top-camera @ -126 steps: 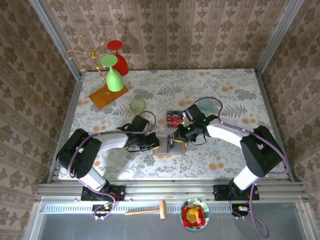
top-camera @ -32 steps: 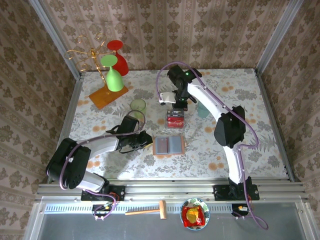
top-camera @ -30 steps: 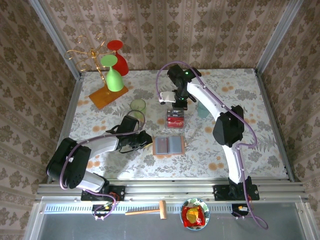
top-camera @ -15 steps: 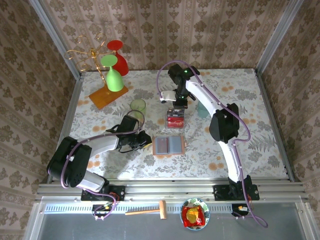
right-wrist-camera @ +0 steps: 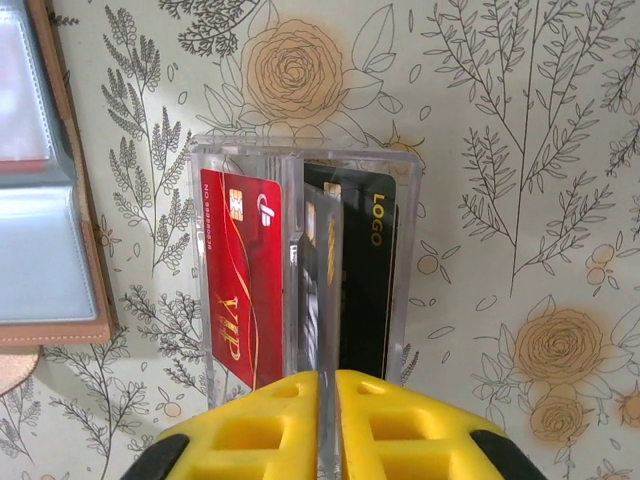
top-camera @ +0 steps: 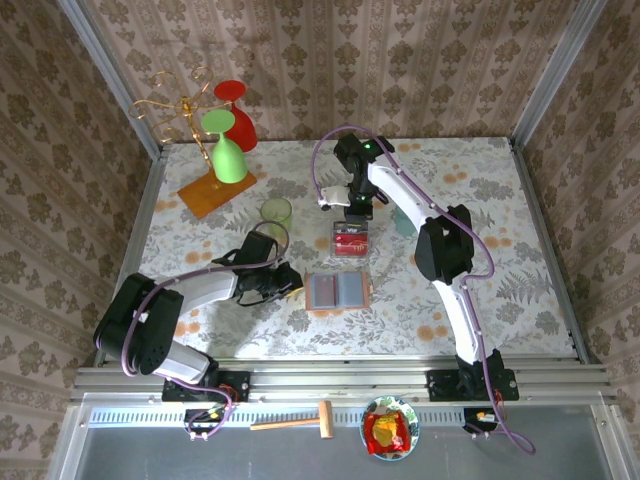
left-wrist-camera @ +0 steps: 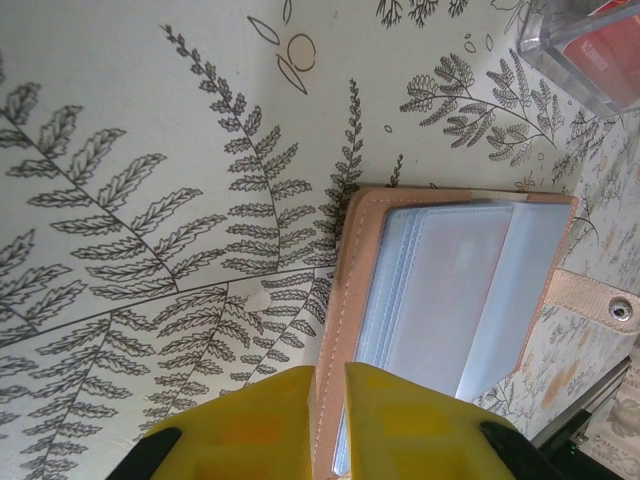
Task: Take the credit cards out of the card holder
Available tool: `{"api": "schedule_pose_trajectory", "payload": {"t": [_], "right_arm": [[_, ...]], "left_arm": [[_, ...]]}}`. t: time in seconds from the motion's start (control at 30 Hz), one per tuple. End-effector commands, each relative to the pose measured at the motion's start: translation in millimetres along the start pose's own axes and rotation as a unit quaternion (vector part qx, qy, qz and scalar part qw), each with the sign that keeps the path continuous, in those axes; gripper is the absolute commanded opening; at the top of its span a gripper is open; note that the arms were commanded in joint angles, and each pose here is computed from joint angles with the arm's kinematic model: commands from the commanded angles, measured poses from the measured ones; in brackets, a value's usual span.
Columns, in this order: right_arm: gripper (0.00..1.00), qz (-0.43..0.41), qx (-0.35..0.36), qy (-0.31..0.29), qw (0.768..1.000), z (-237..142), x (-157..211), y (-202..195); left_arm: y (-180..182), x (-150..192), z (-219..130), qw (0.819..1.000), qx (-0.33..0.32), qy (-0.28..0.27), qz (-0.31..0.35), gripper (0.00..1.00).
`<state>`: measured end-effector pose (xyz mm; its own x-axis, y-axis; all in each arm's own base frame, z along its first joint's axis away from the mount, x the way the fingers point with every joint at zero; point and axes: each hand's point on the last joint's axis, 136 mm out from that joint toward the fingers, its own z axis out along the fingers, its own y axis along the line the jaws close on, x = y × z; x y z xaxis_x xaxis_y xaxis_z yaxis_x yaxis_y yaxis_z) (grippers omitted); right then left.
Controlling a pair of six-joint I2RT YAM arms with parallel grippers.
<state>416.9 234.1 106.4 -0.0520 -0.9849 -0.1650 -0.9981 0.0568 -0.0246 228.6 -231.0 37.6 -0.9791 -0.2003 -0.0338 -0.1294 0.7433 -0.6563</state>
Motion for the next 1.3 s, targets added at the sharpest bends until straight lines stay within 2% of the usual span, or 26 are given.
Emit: {"api": "schedule_pose_trajectory", "payload": {"t": [0.0,0.37,0.63,0.77,0.93,1.07,1.27], "right_arm": [[0.17,0.002,0.001,-0.008,1.0,-9.0,-2.5,0.3],[0.2,0.037,0.029,-0.033,0.998,-35.4,-12.1,8.6],[0.22,0.176,0.087,-0.111,0.974,-41.4,-25.8,-1.8],[0.24,0.279,0.108,-0.138,0.944,-46.0,-24.1,-4.1],[0.27,0.418,0.108,-0.171,0.886,-50.8,-17.2,2.9],[0.26,0.502,0.077,-0.2,0.838,-54.3,-15.2,21.0],[0.23,0.578,0.015,-0.227,0.783,-49.3,-21.5,57.1]], "left_arm": [[-6.9,-6.2,-6.8,1.0,0.005,-0.011,0.005,0.16],[-9.1,-4.7,-9.6,1.0,0.016,-0.016,0.011,0.16],[-16.5,-7.3,-10.3,0.999,0.032,-0.021,0.023,0.16],[-18.2,-6.3,-10.6,0.999,0.037,-0.021,0.028,0.16],[-19.5,-6.0,-11.1,0.998,0.041,-0.021,0.033,0.16],[-22.2,-6.7,-11.3,0.998,0.045,-0.021,0.034,0.16],[-23.7,-6.4,-8.4,0.998,0.046,-0.019,0.036,0.17]]}}
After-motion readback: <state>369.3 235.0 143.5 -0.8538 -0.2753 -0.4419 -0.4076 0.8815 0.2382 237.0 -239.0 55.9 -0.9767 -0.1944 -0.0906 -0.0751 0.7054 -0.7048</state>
